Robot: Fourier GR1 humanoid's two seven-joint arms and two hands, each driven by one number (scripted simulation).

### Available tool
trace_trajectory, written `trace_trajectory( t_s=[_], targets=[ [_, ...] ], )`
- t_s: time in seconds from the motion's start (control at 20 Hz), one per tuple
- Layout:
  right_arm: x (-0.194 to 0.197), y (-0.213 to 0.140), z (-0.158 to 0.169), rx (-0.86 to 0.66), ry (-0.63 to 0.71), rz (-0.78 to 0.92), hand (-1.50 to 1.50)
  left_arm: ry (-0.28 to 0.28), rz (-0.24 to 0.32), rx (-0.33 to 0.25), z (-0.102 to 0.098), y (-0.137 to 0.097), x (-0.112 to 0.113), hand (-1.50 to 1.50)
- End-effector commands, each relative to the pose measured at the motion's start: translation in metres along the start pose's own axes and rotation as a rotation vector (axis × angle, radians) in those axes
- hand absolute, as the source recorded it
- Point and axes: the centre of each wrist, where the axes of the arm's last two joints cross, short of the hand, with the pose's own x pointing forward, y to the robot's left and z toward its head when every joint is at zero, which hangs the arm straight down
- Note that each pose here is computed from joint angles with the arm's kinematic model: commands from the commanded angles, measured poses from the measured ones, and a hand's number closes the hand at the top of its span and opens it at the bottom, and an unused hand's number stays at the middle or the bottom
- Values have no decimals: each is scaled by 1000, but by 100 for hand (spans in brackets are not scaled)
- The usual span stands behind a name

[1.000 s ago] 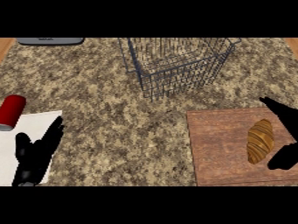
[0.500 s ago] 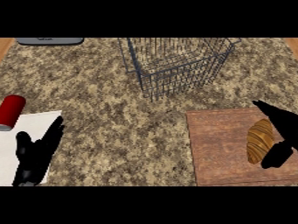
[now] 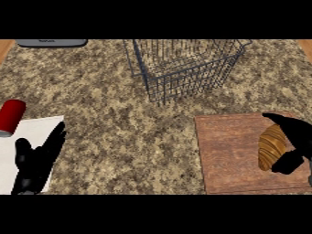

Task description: Pick the croissant from the cutting board and place it in the basket

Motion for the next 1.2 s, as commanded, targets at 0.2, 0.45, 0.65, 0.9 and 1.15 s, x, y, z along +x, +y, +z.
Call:
trace_trajectory(
  t_s=[0.2,0.45,0.65,0.9,1.15],
  targets=[
    [5,4,-8,-66,-69,131,150,120,-7,16,10,-9,-35,0],
    [-2,16,-3,-89,-76,154,150,132,8,2,-3,-12,-26,0],
    [42,45,6,-92,-171,188,150,140,7,14,-2,-7,-39,0],
    [206,84,54,-116,-524,291,150,72,-22,-56,-7,-9,-11,0],
    [275,98,108,-227,-569,176,150,94,-10,-40,-7,-12,-14,0]
  ],
)
